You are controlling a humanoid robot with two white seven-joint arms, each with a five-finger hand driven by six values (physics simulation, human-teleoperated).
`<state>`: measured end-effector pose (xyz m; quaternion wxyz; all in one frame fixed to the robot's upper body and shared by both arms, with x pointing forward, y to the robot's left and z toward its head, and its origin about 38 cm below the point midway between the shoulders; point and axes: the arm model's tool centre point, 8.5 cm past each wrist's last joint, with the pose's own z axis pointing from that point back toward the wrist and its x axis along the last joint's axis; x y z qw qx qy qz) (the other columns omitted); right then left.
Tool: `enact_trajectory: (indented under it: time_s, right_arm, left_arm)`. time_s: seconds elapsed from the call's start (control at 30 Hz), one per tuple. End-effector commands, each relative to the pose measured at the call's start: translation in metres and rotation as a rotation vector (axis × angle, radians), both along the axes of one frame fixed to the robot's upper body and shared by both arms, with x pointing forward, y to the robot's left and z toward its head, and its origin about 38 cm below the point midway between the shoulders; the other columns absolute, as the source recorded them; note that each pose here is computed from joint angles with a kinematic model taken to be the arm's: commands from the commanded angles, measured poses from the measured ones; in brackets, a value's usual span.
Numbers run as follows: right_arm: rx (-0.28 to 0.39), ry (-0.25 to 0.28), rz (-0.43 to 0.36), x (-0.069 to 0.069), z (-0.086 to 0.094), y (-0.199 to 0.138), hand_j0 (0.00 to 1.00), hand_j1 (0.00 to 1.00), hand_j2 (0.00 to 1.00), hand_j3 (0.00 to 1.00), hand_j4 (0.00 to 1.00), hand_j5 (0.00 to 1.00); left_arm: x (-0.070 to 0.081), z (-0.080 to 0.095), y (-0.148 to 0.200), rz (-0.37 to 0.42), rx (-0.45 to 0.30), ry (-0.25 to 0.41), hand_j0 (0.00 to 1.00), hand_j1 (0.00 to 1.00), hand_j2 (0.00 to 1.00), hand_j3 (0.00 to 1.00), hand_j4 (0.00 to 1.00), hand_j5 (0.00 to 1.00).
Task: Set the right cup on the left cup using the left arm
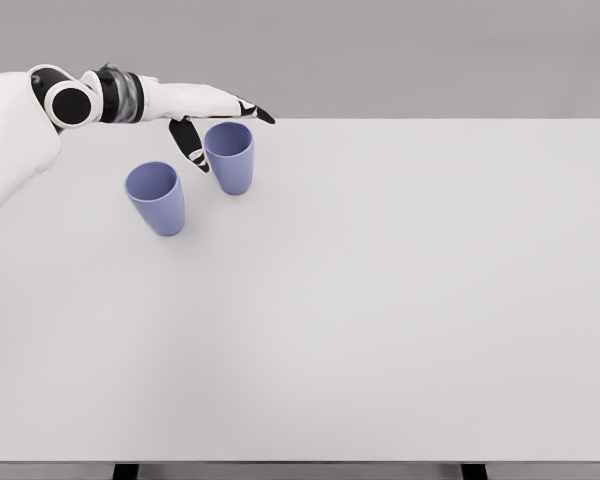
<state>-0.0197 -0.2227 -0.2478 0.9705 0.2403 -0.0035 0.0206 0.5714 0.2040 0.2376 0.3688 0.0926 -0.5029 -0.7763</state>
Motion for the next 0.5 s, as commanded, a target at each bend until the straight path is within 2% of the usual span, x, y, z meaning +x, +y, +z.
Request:
enact_trajectory:
  time_s: [0.0,0.3,0.37,0.47]
  right_arm:
    - [0.001,0.0,0.001,0.0,0.0,0.0,1.0,1.0,1.0,1.0,1.0,1.0]
    - [0.001,0.0,0.001,0.0,0.0,0.0,1.0,1.0,1.0,1.0,1.0,1.0]
    - [0.001,0.0,0.001,0.0,0.0,0.0,1.0,1.0,1.0,1.0,1.0,1.0]
    - [0.001,0.0,0.001,0.0,0.0,0.0,1.0,1.0,1.0,1.0,1.0,1.0]
  left_arm:
    - [0.0,0.001,-0.001,0.003,-0.009,-0.001,1.0,1.0,1.0,1.0,1.0,1.0]
    - [0.0,-0.005,0.0,0.011,-0.022,-0.007,1.0,1.0,1.0,1.0,1.0,1.0]
    - [-0.001,-0.006,0.0,0.011,-0.022,-0.005,0.95,0.95,0.95,0.95,0.95,0.95]
    - [-0.003,-0.013,0.001,0.013,-0.022,0.007,0.95,0.95,0.95,0.95,0.95,0.95]
